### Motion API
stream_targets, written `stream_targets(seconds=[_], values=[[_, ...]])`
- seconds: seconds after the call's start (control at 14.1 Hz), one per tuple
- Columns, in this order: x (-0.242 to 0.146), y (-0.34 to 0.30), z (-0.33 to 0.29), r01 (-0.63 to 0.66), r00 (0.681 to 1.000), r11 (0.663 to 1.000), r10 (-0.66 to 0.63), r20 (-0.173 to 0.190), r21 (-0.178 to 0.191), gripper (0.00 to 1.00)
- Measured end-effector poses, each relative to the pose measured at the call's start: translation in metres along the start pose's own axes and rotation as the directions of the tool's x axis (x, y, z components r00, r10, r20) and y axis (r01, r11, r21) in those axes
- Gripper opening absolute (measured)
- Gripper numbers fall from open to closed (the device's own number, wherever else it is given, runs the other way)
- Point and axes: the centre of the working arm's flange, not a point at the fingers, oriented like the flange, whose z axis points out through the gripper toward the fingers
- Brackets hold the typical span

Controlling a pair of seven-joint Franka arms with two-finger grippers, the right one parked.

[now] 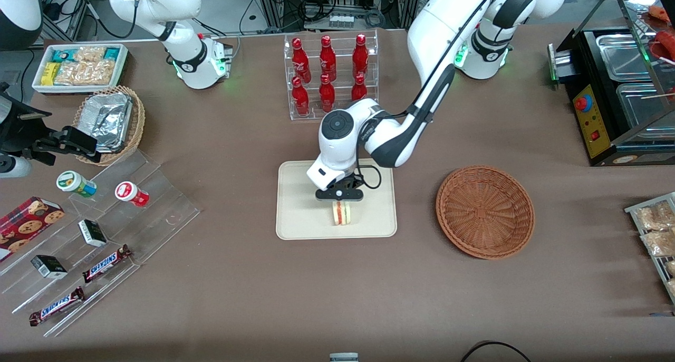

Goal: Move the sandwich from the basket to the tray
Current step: 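Lower the sandwich onto the tray and open the left gripper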

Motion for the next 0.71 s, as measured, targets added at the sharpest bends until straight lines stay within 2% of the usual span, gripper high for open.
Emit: stream_targets(seconds=[0.07,0.42,0.64,0.71], values=[[-0.002,0.003,0.003,-0.008,1.0,1.0,0.008,-0.008,-0.004,0.2],[0.011,0.0,-0.014,0.004,1.0,1.0,-0.003,-0.025,0.004,0.7],[0.039,-0.024,-0.085,0.069,0.997,0.997,-0.068,-0.025,0.032,0.99],[0.048,-0.041,-0.121,0.102,0.995,0.994,-0.102,-0.016,0.042,1.0]])
